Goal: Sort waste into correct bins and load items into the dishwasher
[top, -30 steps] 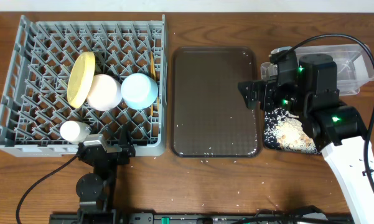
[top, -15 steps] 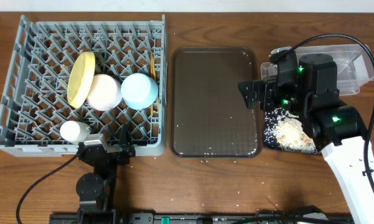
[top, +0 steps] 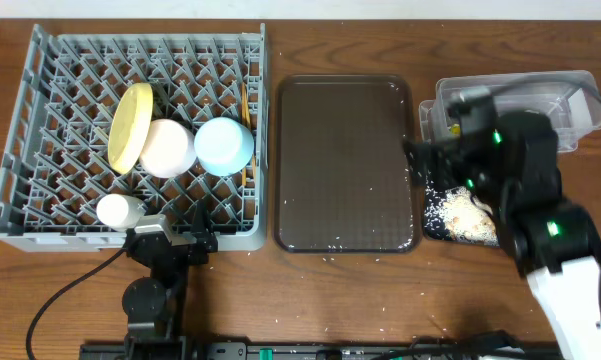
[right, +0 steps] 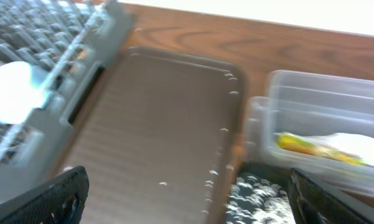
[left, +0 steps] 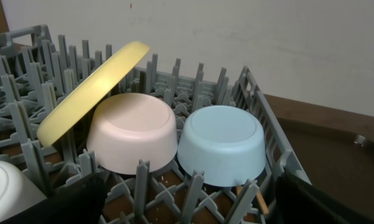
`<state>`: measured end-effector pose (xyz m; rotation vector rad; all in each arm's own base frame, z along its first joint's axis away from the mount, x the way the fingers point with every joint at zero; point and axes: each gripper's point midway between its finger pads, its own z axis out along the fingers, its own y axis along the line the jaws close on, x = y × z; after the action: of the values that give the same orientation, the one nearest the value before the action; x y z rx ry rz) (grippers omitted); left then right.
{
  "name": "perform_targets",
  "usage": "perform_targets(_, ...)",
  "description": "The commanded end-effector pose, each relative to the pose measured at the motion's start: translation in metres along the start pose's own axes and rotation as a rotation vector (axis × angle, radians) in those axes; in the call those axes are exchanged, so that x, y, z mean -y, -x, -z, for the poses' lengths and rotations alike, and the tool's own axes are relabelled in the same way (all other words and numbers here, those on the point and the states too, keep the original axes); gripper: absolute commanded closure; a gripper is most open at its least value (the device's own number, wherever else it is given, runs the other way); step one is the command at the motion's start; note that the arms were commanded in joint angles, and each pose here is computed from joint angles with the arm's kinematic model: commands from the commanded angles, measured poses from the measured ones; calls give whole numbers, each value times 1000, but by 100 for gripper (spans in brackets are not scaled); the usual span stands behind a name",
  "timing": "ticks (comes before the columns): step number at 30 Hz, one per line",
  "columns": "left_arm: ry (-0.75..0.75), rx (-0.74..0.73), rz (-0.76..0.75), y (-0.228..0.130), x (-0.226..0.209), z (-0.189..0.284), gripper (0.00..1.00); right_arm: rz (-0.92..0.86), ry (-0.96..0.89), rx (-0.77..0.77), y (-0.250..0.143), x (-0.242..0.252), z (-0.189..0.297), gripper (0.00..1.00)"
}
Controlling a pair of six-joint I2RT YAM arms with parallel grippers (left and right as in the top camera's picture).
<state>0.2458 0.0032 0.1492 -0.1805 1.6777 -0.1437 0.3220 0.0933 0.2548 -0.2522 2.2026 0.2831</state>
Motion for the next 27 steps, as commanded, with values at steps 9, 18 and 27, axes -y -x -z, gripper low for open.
perform_targets(9, 12, -55, 9, -16, -3, 0, 12, 11, -338, 189, -103, 69, 32, 1)
perform_targets(18, 12, -55, 9, -16, -3, 0, 12, -3, -325, 286, -162, 71, 22, 1)
perform_targets(27, 12, -55, 9, -16, -3, 0, 12, 9, -330, 440, -146, 72, 26, 1)
